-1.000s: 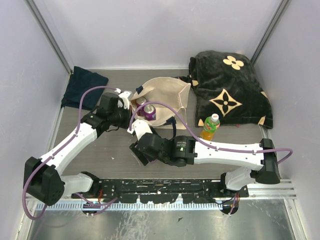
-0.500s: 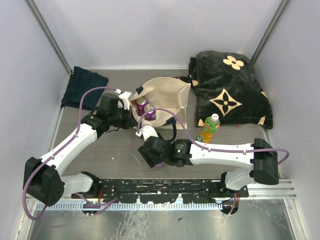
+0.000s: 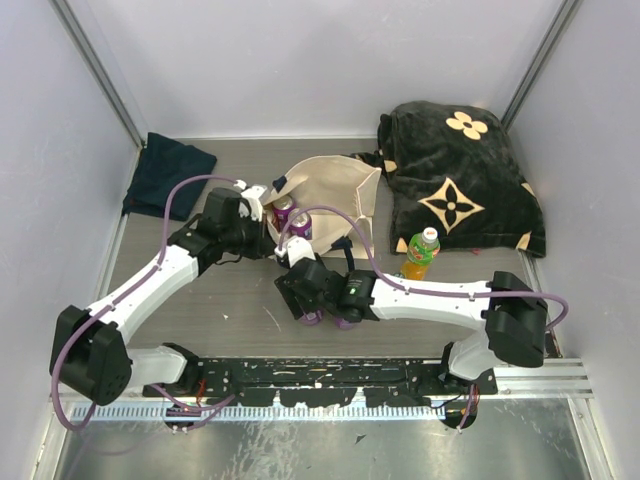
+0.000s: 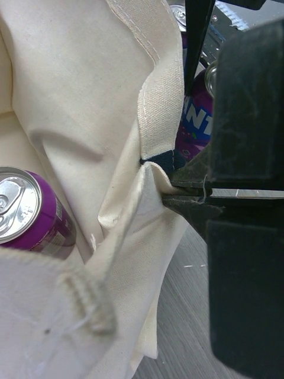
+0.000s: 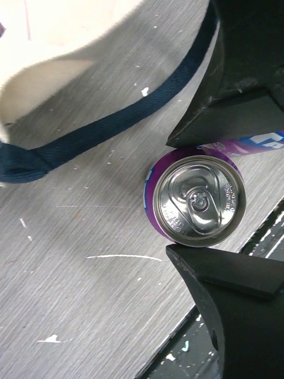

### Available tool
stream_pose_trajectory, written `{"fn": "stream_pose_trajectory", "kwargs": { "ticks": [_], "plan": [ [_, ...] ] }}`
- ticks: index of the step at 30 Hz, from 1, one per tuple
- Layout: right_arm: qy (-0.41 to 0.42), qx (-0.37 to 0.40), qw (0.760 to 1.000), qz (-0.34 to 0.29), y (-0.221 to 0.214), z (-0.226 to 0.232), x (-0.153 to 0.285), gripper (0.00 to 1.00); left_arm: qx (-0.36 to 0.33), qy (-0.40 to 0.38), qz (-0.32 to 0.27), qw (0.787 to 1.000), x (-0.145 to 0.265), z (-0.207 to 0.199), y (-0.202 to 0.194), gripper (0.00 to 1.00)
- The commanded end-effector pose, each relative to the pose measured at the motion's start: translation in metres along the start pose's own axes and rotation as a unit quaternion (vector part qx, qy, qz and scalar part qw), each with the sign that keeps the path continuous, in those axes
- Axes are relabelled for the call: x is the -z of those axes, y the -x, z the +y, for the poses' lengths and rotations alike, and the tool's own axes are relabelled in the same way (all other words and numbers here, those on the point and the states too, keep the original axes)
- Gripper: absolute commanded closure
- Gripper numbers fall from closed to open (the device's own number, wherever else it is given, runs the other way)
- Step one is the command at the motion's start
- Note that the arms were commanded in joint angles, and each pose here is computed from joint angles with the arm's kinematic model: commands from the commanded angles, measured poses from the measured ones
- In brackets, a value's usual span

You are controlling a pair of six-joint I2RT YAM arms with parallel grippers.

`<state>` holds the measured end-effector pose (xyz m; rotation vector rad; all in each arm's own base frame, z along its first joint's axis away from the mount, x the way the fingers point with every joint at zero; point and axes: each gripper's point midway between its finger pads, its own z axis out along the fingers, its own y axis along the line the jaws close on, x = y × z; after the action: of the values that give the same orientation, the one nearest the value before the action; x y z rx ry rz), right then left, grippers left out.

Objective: Take the beverage out of the canvas bag

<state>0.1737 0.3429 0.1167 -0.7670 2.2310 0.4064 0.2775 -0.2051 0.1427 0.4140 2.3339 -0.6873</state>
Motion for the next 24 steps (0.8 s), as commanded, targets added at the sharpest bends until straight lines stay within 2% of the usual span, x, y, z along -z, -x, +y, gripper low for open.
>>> {"fn": "stream_pose_trajectory", "kwargs": {
  "ticks": [1,2,3,6,7,9,12,18,21,24],
  "plan": [
    [0.012,-0.024,0.998,-0.063,0.045,0.007,-0.006,0.99,0.013,0.047,0.066,0.997,-0.007,0.025,-0.040,0.99],
    [0.011,-0.023,0.998,-0.057,0.042,0.006,-0.005,0.96,0.014,0.046,0.067,0.997,-0.008,0.025,-0.040,0.99],
    [0.009,-0.022,0.998,-0.050,0.039,0.004,-0.004,0.84,0.015,0.045,0.068,0.997,-0.008,0.025,-0.041,0.98],
    [-0.002,-0.021,0.999,-0.032,0.030,-0.002,0.003,0.38,0.016,0.040,0.069,0.997,-0.009,0.023,-0.041,0.99],
    [-0.009,-0.023,0.999,-0.030,0.029,-0.006,0.007,0.27,0.018,0.039,0.070,0.997,-0.010,0.023,-0.041,0.98],
    [-0.020,-0.022,0.999,-0.033,0.031,-0.012,0.014,0.18,0.018,0.038,0.071,0.997,-0.011,0.023,-0.041,0.99],
    [-0.030,-0.018,0.998,-0.044,0.045,-0.017,0.027,0.10,0.018,0.036,0.073,0.997,-0.012,0.023,-0.042,0.99],
    [-0.044,-0.014,0.993,-0.112,0.112,-0.019,0.058,0.08,0.019,0.033,0.076,0.996,-0.012,0.022,-0.044,0.99],
    [-0.039,-0.022,0.988,-0.145,0.157,-0.031,0.067,0.11,0.020,0.033,0.075,0.996,-0.012,0.022,-0.045,0.98],
    [-0.046,-0.057,0.983,-0.169,0.192,-0.065,0.058,0.22,0.023,0.029,0.076,0.996,-0.012,0.020,-0.045,0.98]
  ]
}}
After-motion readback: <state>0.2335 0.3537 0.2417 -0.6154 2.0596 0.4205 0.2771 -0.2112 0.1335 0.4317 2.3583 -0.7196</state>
